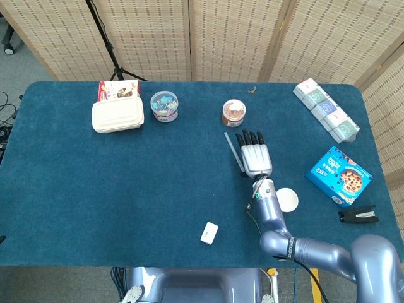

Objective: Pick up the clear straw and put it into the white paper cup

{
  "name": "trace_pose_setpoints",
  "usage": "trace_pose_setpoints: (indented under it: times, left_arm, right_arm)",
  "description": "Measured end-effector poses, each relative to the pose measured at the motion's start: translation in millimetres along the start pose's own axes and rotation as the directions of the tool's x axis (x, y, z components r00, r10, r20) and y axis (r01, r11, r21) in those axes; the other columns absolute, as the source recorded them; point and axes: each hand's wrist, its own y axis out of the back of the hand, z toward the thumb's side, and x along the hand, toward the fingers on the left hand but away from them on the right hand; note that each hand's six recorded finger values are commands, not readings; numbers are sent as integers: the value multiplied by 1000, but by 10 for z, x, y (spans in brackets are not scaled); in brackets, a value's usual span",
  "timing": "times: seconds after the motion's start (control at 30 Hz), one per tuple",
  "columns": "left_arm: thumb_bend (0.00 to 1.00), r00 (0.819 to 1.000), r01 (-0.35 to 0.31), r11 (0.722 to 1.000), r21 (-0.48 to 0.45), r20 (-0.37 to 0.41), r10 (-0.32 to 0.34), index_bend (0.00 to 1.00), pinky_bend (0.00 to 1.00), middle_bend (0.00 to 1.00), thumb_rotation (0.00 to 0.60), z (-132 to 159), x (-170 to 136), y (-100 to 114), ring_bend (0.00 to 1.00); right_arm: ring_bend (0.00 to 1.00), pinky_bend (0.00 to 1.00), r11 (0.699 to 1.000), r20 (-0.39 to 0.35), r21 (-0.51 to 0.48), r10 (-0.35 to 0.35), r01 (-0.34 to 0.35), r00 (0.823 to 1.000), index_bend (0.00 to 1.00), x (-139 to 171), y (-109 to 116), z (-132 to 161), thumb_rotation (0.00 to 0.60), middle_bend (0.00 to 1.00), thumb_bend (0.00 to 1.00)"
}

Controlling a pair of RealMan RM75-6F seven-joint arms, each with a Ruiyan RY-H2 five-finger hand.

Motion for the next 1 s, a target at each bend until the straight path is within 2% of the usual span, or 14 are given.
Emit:
trace_pose_setpoints:
  times: [0.13,0.47,0.83,1.0]
  left_arm:
    - [0,1000,3,1000,-1,-6,-3,0,0,0,600,-12,15,-2,0]
    - [0,1000,7,1000,-3,-7,-7,0,0,0,600,-16,22,-2,0]
    - [0,1000,6,1000,-12,-4,-6,0,0,0,600,-36,0,5,0]
    - [0,1000,4,1000,-16,-3,-4,0,0,0,600,-42,-8,14,0]
  right_arm:
    - [0,0,1000,12,-20,-1,2,1000,0,-25,-63,19,600,0,0]
    - [0,0,999,-7,-32,-18,18,1000,0,-16,-63,167,600,0,0]
    - [0,0,1000,-4,7,-5,5,1000,0,-12,-212,148,600,0,0]
    - [0,0,997,6,70,-11,11,1000,0,-17,-249,66,600,0,0]
